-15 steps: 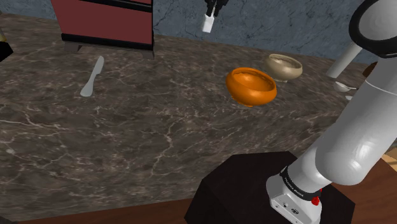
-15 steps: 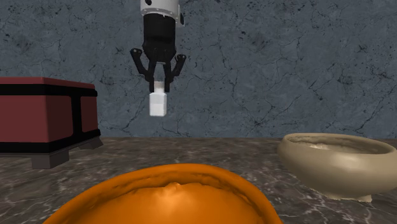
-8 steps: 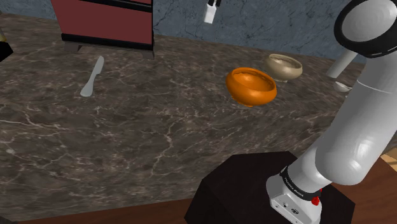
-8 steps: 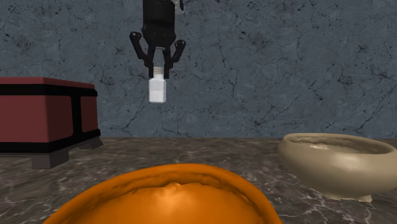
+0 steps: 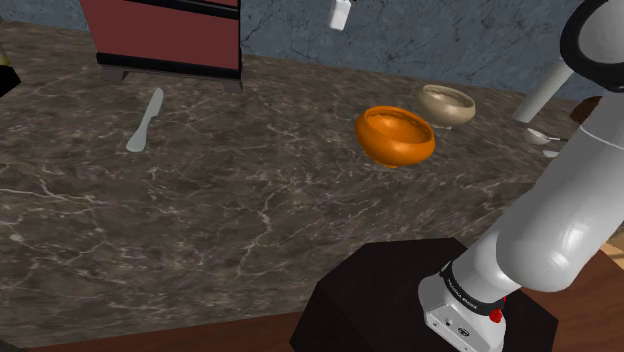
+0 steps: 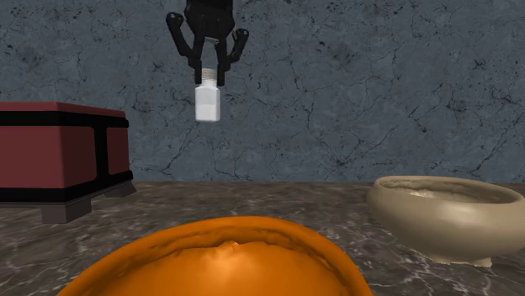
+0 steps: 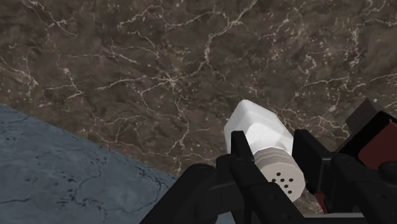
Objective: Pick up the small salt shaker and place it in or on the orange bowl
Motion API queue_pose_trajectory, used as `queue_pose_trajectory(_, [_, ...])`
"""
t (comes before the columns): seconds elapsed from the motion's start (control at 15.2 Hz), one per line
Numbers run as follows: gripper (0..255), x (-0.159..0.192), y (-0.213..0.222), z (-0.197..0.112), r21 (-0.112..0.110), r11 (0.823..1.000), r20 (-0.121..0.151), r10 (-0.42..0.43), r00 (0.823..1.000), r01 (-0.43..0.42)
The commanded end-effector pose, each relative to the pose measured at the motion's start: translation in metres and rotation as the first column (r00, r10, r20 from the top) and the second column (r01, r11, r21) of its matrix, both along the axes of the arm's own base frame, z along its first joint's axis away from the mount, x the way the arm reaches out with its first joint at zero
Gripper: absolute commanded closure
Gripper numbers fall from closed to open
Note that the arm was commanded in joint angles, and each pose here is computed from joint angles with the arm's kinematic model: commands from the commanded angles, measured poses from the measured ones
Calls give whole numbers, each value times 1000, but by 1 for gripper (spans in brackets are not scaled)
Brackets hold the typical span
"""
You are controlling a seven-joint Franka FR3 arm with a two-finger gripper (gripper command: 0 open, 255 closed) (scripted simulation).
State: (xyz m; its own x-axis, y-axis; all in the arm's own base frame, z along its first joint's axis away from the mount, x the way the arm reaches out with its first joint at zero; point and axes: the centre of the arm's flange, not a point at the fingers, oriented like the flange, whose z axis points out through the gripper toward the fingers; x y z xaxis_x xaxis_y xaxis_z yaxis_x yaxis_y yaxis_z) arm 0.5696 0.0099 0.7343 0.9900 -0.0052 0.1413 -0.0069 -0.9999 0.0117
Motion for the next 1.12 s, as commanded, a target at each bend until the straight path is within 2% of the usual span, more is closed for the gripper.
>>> queue_pose_trajectory(0.0, [255, -27, 4, 4, 0, 1000, 0, 0, 1000, 0])
queue_pose_trajectory(1.06, [255, -232, 49, 26, 0, 1000, 0, 0, 1000, 0])
